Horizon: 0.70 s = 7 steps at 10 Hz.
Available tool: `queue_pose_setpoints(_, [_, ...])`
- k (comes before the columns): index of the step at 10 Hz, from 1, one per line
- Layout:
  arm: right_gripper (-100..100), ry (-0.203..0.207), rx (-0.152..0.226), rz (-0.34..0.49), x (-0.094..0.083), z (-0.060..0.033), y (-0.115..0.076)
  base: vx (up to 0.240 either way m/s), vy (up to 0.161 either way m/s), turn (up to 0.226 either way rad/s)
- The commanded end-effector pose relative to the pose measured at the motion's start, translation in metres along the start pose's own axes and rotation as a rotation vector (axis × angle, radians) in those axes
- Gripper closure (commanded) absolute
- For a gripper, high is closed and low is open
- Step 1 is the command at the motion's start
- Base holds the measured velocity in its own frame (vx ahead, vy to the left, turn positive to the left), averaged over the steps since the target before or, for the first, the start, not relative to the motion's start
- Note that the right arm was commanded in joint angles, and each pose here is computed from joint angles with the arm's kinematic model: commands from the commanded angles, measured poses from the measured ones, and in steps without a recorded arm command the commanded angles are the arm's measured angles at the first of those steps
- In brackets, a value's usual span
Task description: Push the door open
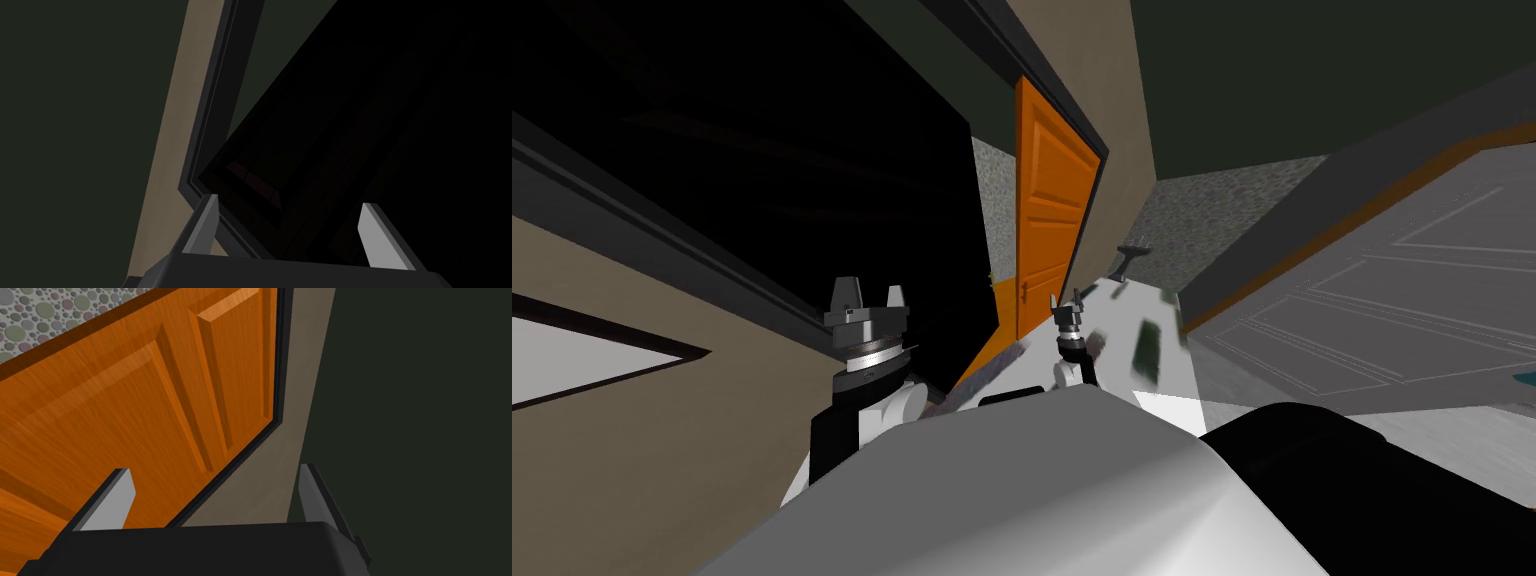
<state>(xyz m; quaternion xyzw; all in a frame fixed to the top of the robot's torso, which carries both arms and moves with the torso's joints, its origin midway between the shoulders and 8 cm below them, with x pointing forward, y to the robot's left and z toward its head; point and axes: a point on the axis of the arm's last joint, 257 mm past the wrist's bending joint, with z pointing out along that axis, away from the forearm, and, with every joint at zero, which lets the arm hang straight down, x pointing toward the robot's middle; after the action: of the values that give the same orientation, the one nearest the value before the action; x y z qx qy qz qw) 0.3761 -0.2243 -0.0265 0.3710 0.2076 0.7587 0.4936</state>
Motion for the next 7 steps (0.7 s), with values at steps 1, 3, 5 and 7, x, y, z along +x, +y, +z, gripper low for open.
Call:
queue_pose_setpoints(1, [-100, -0.006, 0.023, 0.055, -0.001, -0.0059, -0.016, 0.087, -0.077, 0.087])
queue_pose_setpoints(3, [-100, -0.016, 0.053, 0.122, -0.002, -0.0127, -0.035, 0.090, -0.070, 0.096])
queue_pose_setpoints(5, [-100, -0.028, 0.083, 0.187, -0.003, -0.0203, -0.053, 0.089, -0.079, 0.087])
queue_pose_setpoints(7, [-100, -0.043, 0.114, 0.255, -0.004, -0.0289, -0.073, 0.070, -0.099, 0.115])
